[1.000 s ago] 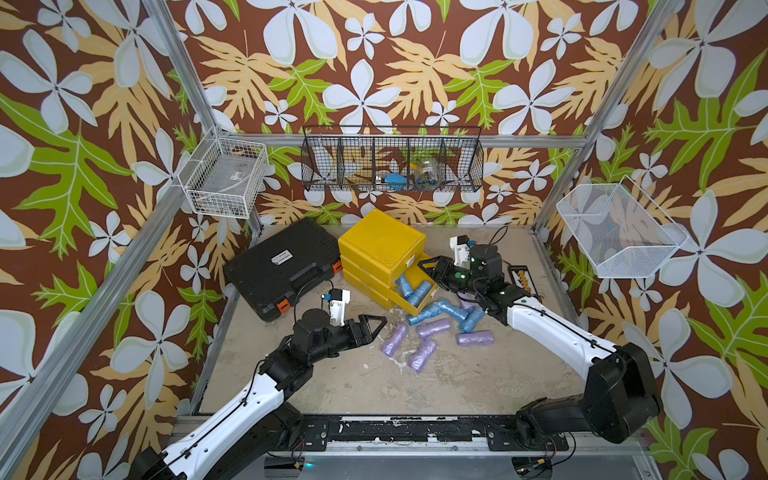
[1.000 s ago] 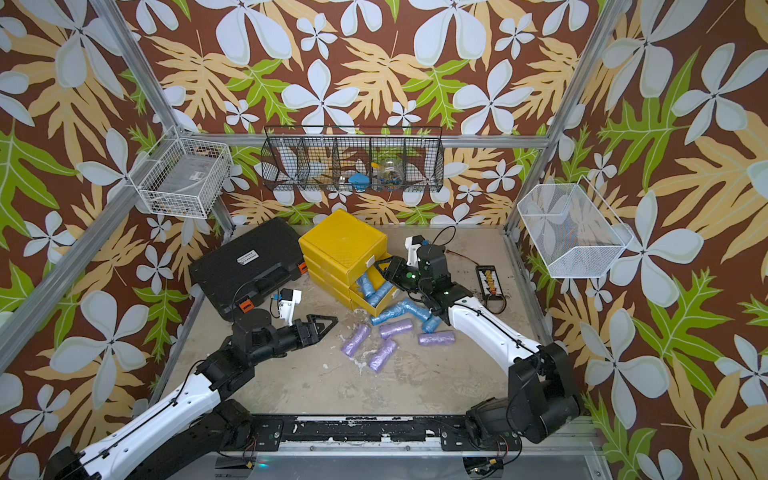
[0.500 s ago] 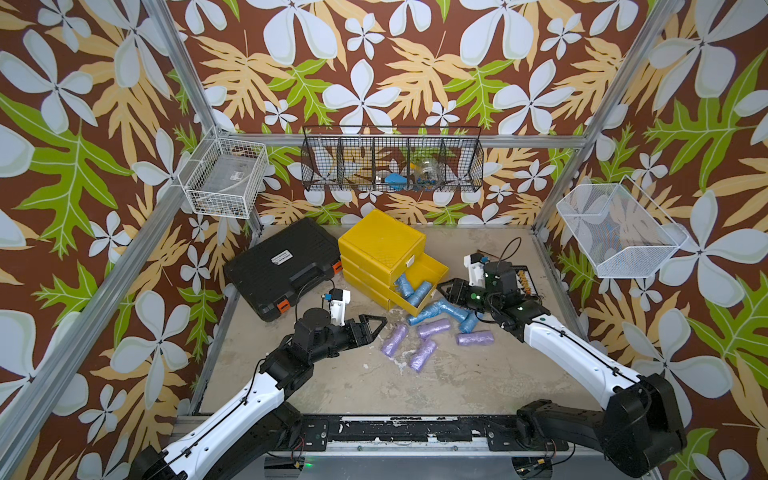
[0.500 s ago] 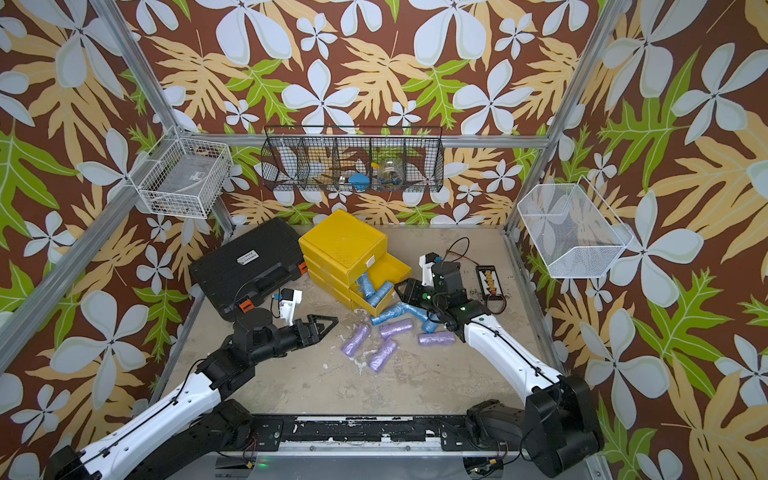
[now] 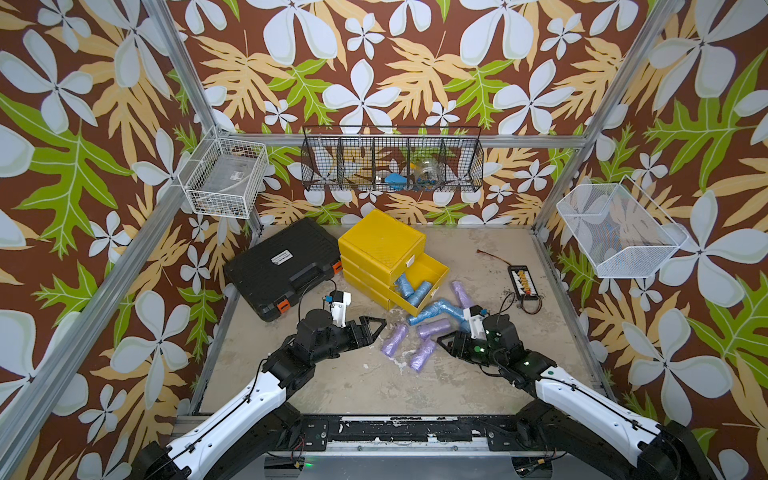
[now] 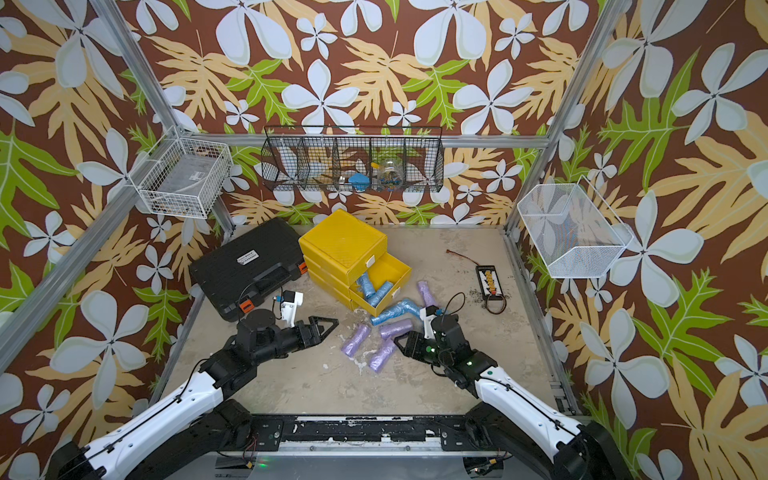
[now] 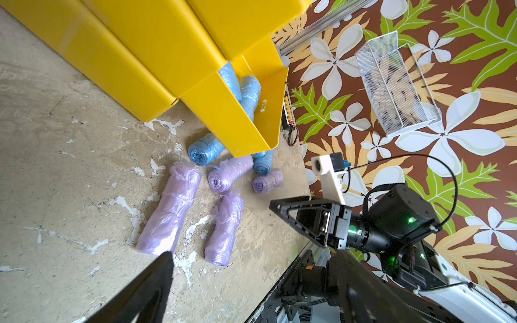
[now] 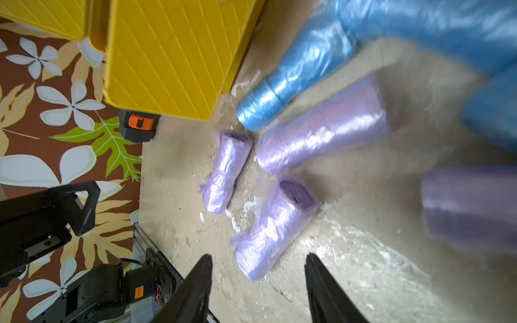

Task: Sort the rolls of trash bags by color and place them into the drawer
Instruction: Pick up the roll of trash bags from the center of the board.

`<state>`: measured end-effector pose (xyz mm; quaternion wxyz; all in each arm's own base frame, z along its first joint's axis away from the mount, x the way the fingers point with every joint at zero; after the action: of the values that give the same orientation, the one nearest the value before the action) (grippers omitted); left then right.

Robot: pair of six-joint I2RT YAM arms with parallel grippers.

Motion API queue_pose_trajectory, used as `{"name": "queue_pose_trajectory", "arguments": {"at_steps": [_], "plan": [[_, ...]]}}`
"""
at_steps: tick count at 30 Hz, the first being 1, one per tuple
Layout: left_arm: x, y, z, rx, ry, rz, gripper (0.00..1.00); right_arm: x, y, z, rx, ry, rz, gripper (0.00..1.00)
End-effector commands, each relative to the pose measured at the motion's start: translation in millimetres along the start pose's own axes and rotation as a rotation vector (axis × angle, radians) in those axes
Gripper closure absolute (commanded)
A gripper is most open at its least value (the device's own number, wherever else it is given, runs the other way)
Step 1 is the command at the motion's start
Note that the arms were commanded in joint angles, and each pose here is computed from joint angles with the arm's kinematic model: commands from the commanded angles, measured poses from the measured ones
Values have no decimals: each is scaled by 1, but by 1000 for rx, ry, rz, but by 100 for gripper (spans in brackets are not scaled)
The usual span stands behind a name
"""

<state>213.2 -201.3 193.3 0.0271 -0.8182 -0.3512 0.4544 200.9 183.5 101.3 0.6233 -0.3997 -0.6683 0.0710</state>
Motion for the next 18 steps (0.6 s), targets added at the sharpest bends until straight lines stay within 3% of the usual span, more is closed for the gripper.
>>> {"name": "queue_pose_trajectory", "arguments": {"at_steps": [1, 18], "plan": [[-4, -1, -3, -14, 11, 20, 9, 9, 8, 5, -11, 20, -29, 43], [0, -3, 2, -16, 8, 19, 8, -6, 37, 22, 57, 60, 2, 41]]}}
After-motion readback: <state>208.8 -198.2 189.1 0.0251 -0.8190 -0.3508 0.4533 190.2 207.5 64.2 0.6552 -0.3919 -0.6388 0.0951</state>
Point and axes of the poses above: each gripper's point midway between its finger pads, its own y axis out along the fingers, its own x axis along the line the jaws close on, z = x × y, the point moved 2 cm from there along -y, back along the fingers, and after that the axes turned 10 degrees about y, right-handed, at the moved point
